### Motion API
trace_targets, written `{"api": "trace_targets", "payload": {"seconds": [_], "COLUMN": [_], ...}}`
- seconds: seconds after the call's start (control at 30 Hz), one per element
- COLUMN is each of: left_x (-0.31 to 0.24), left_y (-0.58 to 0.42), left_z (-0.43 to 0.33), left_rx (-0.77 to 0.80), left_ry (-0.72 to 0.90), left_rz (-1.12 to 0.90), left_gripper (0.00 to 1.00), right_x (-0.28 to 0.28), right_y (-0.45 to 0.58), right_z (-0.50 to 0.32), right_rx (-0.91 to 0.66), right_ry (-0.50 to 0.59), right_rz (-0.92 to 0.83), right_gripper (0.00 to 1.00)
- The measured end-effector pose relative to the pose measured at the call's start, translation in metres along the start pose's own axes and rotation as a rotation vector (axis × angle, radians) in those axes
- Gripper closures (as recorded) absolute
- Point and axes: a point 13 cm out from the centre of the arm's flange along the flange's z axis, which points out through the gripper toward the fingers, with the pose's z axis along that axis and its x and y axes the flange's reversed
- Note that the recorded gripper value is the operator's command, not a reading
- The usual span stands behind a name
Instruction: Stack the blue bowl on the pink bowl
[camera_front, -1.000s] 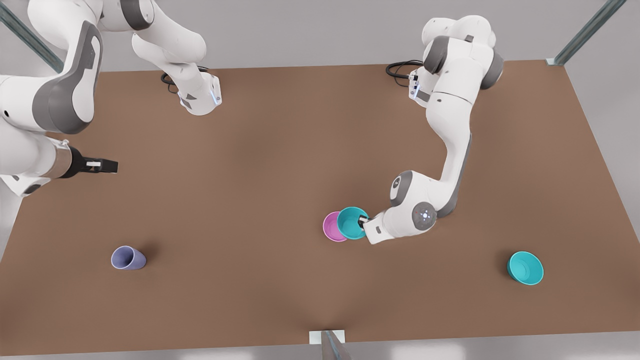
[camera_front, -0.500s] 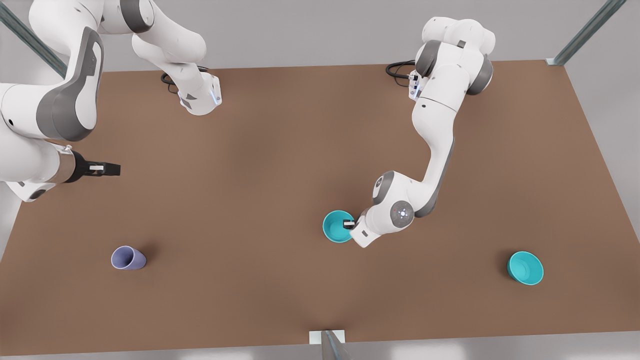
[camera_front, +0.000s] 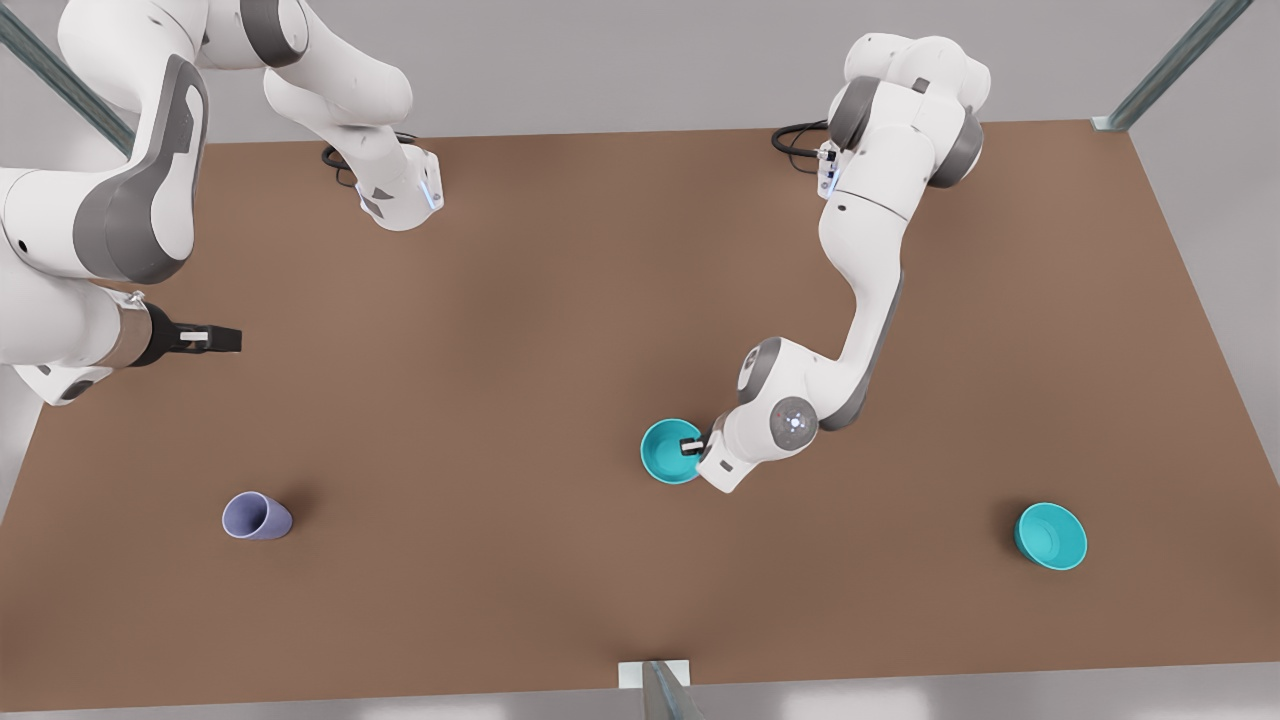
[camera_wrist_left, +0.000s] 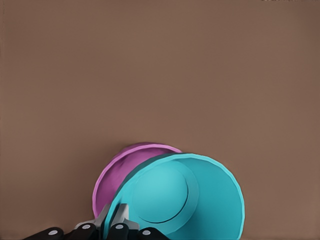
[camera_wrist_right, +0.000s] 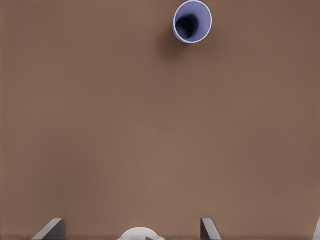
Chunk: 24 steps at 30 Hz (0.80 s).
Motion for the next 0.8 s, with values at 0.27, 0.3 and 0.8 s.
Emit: {"api": "trace_targets", "payload": {"seconds": [0.27,0.3,0.8], "left_x": [-0.003,-0.002,0.068], "left_y": [0.007,0.012,0.236], "left_z": [-0.003,-0.008,-0.443], "left_rx": [-0.008,-0.016,-0.278], "left_ry": [0.001,0.0,-0.136], "left_rz": [-0.053,-0.054,-0.016], "left_gripper": [0.0,0.0,0.0], "right_x": [-0.002,-0.002,-0.003], "right_y": [-0.001,0.0,-0.002], "right_z": [0.002,0.003,0.004], "right_rx": [-0.002,-0.002,-0.01], "right_ry": [0.005,0.005,0.007], "right_rz": [-0.001,-0.002,-0.005], "right_gripper": [0.0,0.0,0.0]}}
